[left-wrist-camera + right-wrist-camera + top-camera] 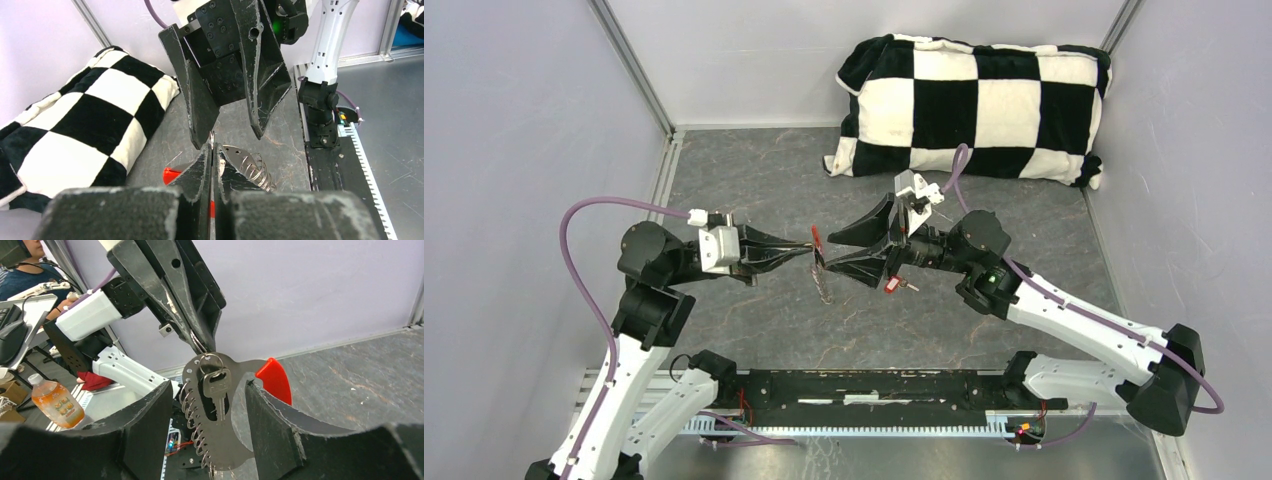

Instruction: Put the keys on the keyring

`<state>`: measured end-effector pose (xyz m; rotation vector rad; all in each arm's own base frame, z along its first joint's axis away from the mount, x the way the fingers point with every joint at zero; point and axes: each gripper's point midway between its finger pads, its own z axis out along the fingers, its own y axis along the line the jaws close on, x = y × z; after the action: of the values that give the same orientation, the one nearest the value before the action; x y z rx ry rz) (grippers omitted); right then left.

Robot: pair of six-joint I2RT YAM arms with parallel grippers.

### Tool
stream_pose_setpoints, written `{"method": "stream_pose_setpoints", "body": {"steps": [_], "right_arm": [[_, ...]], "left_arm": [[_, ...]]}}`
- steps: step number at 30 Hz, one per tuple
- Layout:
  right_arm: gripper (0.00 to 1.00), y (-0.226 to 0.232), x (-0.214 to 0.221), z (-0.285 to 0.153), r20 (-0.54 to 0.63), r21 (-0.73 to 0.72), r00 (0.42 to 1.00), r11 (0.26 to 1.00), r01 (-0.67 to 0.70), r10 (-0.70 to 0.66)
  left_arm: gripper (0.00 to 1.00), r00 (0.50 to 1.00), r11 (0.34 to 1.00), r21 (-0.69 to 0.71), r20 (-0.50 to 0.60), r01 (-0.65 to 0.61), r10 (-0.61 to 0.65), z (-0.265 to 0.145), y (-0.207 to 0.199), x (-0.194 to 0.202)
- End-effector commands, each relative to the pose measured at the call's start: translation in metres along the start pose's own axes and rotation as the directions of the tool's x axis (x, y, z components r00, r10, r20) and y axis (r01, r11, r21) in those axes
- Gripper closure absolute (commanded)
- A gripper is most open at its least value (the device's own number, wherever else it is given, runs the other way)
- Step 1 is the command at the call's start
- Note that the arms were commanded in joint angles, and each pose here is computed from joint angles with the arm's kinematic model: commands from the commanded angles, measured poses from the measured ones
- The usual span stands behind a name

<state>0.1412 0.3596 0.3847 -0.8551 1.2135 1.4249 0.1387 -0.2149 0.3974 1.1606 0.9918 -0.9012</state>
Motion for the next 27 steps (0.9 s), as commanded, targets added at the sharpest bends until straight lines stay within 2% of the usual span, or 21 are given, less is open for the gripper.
{"method": "stream_pose_setpoints", "body": {"steps": [1,6,13,17,23,27], "right_arm": [[0.4,0.011,-0.024,0.005,0.069,-0.057,0.997,0.998,0.036,-0.032],[0.43,0.019,-0.035,0.009,0.081,-0.102,0.994,0.991,0.086,-0.078],[0.49,0.026,-0.033,0.02,0.066,-0.183,0.996,0.981,0.069,-0.057],[0.63,0.026,-0.027,0.024,0.035,-0.207,0.998,0.977,0.053,-0.046],[0.99,0.024,-0.017,0.022,-0.023,-0.203,0.998,0.978,0.051,-0.056],[1.0,0.018,-0.014,0.017,-0.07,-0.163,0.993,0.983,0.084,-0.096]], "left_arm": [[0.98,0.999,0.999,0.039,0.034,-0.026,0.024,0.001,-0.006,-0.013],[0.98,0.999,0.994,0.098,-0.001,-0.038,0.039,-0.001,-0.015,-0.006],[0.98,0.999,0.992,0.117,-0.005,-0.053,0.054,-0.003,-0.019,-0.005],[0.98,0.998,0.991,0.119,-0.007,-0.059,0.061,-0.003,-0.02,-0.005],[0.98,0.998,0.99,0.122,-0.017,-0.064,0.066,-0.004,-0.022,-0.003],[0.98,0.998,0.99,0.13,-0.027,-0.06,0.064,-0.006,-0.024,-0.001]]}}
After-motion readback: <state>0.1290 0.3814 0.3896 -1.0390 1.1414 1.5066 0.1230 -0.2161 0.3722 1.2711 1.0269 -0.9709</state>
